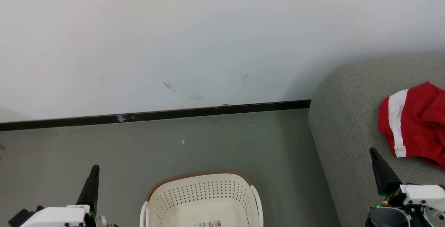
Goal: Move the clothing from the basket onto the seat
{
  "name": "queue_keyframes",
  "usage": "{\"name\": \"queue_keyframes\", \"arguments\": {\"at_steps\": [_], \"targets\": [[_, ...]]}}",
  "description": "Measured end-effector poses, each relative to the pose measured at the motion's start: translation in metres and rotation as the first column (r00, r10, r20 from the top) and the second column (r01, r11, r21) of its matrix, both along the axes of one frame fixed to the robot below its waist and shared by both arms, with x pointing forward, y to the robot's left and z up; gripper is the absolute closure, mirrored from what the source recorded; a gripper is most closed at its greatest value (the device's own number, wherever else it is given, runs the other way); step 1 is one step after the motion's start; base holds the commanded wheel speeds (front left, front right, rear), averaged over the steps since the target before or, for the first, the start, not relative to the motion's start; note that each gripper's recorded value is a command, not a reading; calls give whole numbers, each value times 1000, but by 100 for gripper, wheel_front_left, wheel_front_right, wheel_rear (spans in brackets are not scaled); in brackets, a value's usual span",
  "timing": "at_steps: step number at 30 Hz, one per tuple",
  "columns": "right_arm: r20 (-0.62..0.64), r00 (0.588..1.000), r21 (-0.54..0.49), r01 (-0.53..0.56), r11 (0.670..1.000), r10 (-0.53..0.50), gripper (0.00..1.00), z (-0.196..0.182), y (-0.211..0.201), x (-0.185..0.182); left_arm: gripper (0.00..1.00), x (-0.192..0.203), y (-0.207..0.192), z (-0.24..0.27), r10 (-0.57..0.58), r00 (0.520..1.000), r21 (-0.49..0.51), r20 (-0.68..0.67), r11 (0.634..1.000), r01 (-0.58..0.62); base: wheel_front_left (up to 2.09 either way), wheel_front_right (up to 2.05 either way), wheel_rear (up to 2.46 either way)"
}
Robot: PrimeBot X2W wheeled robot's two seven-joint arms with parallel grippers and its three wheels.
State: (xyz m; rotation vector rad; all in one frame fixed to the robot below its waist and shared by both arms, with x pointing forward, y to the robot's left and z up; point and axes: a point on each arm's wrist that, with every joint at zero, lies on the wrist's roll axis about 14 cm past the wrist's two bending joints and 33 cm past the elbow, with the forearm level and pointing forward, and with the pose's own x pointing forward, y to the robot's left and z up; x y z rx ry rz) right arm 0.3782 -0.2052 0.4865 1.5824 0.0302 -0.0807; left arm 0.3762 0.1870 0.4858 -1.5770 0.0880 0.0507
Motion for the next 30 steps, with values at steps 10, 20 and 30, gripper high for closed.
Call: {"name": "queue_keyframes", "arguments": {"at_steps": [10, 20, 30], "targets": [[0, 1000, 0, 0, 1000, 0, 100, 0, 0, 0, 100, 0, 0, 0, 0, 1000, 0, -1, 1000, 0, 0, 0, 0], [-1, 1000, 0, 0, 1000, 0, 100, 0, 0, 0, 100, 0, 0, 0, 0, 1000, 0, -2, 1000, 0, 0, 0, 0], [-1, 1000, 0, 0, 1000, 0, 100, 0, 0, 0, 100, 0, 0, -1, 0, 1000, 0, -2, 1000, 0, 0, 0, 0]]}}
